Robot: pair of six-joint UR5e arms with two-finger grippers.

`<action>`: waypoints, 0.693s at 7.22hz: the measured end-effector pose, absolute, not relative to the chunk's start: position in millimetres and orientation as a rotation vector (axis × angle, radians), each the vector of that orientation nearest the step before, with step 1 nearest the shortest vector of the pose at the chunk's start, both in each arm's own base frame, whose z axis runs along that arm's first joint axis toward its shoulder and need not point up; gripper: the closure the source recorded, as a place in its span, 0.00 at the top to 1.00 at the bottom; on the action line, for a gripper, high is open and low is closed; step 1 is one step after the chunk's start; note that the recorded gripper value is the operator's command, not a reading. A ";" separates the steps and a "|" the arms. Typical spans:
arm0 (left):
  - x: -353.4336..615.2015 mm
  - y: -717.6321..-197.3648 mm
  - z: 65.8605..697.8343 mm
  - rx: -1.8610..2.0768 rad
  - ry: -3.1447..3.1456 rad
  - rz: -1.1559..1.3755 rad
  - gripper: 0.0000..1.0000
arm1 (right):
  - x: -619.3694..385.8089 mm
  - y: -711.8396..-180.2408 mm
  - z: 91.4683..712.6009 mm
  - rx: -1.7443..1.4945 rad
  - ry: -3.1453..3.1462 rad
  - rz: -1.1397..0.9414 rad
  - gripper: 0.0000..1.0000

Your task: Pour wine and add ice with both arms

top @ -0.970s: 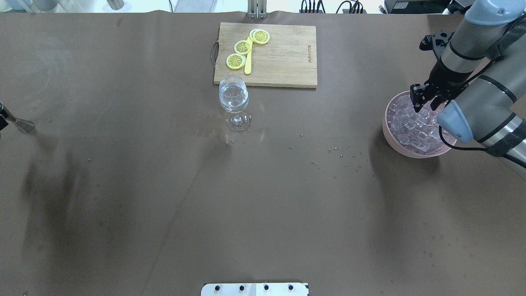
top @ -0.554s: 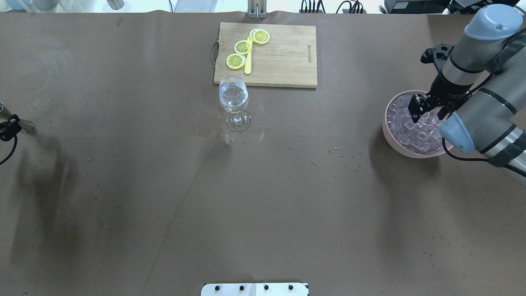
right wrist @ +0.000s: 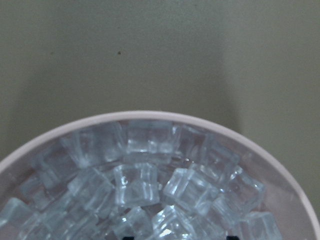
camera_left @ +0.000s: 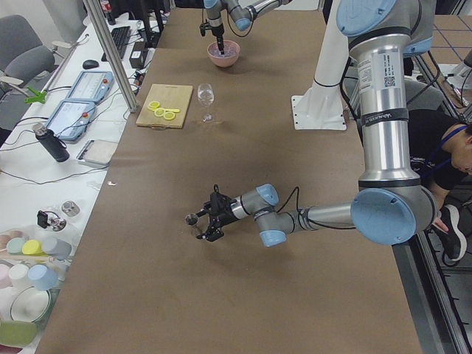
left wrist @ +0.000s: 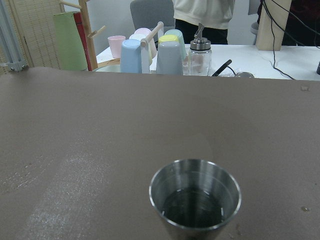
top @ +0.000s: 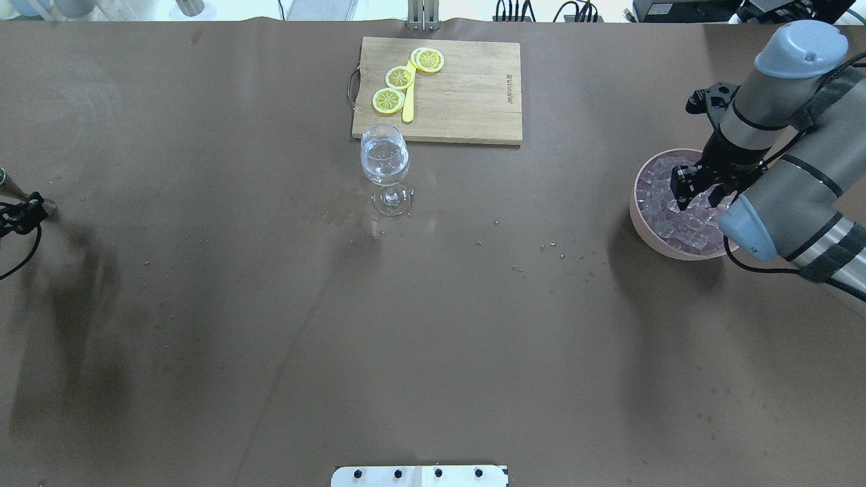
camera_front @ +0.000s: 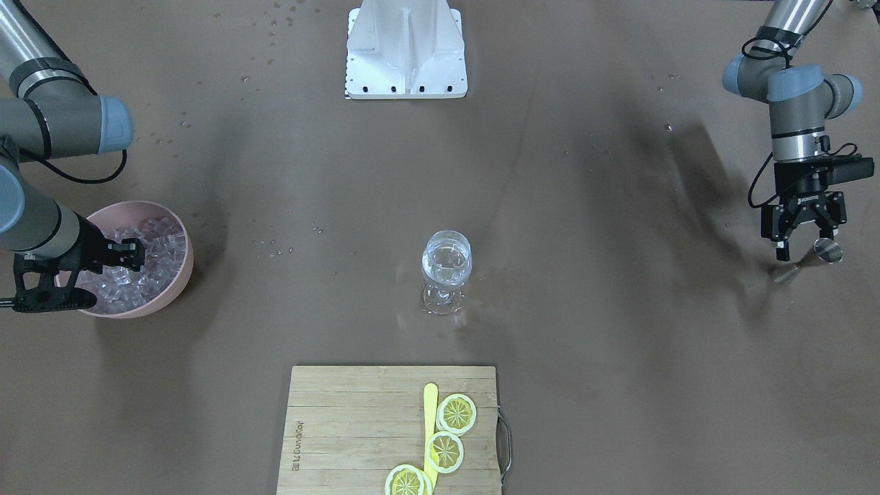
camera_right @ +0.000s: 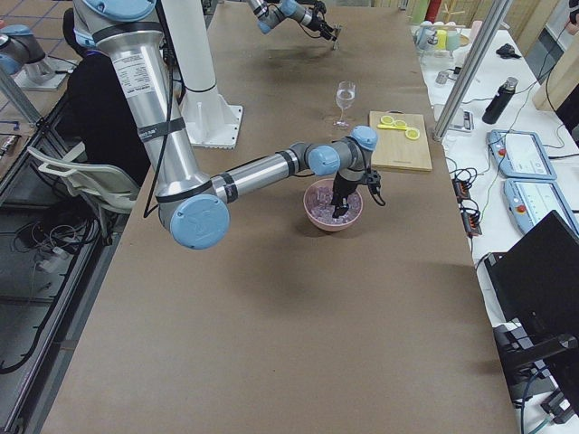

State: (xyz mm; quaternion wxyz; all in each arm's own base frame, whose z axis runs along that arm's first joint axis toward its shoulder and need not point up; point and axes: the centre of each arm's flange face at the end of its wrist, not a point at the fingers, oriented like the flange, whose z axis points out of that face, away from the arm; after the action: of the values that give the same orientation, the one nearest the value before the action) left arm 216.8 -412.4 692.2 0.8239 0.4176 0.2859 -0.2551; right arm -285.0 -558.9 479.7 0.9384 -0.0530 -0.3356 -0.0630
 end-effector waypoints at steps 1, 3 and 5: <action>221.3 -413.4 694.3 0.884 0.609 -0.539 0.97 | -285.2 -558.8 479.4 -0.108 -0.686 -0.128 0.19; 225.2 -416.3 695.2 0.888 0.609 -0.545 0.95 | -285.4 -558.4 477.6 -0.106 -0.688 -0.128 0.12; 224.3 -417.8 696.2 0.909 0.591 -0.562 0.89 | -285.2 -557.8 471.6 -0.097 -0.695 -0.132 0.08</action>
State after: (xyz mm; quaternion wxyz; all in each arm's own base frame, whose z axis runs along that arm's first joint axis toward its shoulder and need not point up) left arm 224.3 -417.8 696.2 0.8193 0.4268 0.2776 -0.2637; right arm -285.2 -557.8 471.6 0.9370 -0.0477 -0.3401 -0.0644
